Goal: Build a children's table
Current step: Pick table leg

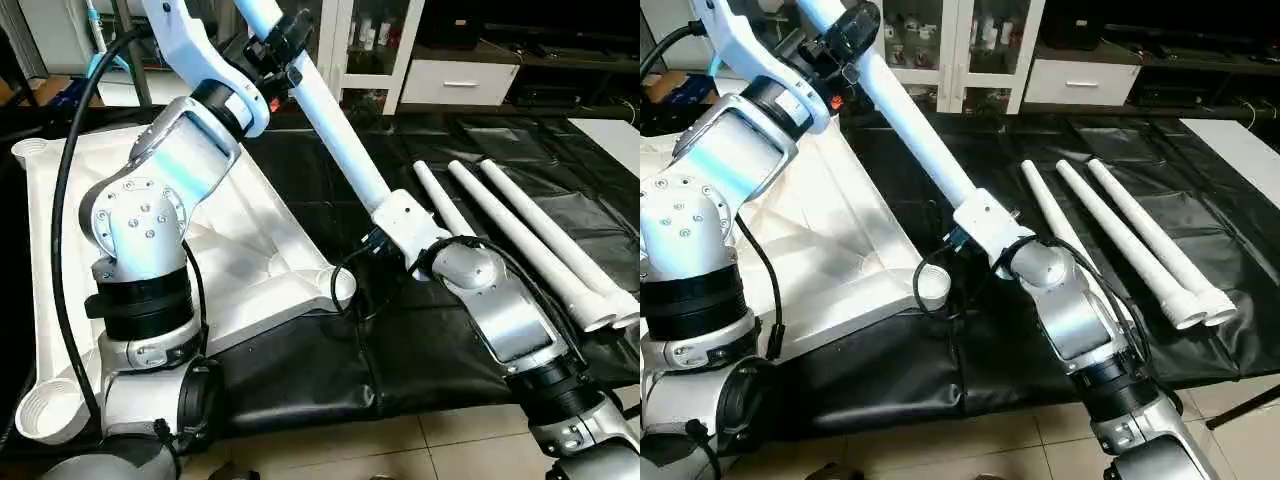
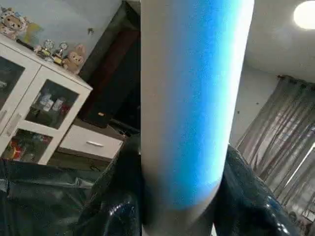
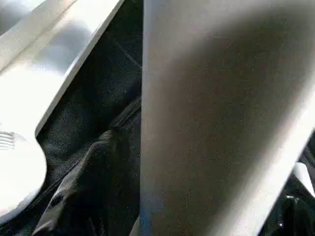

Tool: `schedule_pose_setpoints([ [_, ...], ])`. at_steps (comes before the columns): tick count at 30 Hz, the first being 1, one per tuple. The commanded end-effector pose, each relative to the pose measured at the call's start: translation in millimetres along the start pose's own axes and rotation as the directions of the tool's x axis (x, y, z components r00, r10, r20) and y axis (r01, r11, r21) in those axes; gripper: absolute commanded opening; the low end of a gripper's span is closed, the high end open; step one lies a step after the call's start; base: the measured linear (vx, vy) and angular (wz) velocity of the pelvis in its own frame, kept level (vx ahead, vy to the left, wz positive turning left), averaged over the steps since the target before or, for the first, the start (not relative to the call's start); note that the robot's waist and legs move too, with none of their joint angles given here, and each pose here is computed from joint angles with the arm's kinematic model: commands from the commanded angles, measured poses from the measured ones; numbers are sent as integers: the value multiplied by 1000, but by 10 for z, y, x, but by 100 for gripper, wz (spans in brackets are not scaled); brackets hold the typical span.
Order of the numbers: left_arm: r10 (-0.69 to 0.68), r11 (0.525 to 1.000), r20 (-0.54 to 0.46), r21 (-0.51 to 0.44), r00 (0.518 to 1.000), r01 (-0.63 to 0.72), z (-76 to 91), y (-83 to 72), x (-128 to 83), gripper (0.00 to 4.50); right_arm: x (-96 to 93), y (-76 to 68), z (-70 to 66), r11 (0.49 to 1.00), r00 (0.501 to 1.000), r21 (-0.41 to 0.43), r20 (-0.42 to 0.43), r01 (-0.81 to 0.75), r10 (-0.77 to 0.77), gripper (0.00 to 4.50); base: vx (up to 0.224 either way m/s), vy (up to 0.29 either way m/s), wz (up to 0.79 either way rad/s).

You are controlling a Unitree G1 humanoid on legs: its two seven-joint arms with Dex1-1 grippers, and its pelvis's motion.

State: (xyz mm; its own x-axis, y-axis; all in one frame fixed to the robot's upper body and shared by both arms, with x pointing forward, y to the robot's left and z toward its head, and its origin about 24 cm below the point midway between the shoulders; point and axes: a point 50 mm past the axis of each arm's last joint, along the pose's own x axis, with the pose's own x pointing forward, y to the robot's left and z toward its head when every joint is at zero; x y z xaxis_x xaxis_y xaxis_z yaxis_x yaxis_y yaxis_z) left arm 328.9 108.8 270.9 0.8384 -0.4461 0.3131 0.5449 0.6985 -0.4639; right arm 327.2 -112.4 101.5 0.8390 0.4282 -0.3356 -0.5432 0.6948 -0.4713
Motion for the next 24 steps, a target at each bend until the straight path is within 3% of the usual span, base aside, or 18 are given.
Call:
schedule_pose_setpoints([
  [1,-48,999,30,11,998,48,44,-94,15,147,15,-41,50,1000,1000,-3,10,7,-7,266,0,0,0],
  [7,-47,999,41,29,998,46,64,-96,23,147,25,-52,54,1000,1000,-1,12,14,-14,206,0,0,0],
  [17,-37,992,77,119,996,27,138,-112,23,147,27,-64,38,1000,1000,2,8,25,-25,193,0,0,0],
  [19,-35,993,86,113,996,25,147,-107,24,203,28,-67,37,1000,1000,2,7,28,-28,193,0,0,0],
  [24,-28,994,94,107,995,18,165,-64,-1,245,26,-125,52,998,998,21,21,66,-67,191,0,0,0],
])
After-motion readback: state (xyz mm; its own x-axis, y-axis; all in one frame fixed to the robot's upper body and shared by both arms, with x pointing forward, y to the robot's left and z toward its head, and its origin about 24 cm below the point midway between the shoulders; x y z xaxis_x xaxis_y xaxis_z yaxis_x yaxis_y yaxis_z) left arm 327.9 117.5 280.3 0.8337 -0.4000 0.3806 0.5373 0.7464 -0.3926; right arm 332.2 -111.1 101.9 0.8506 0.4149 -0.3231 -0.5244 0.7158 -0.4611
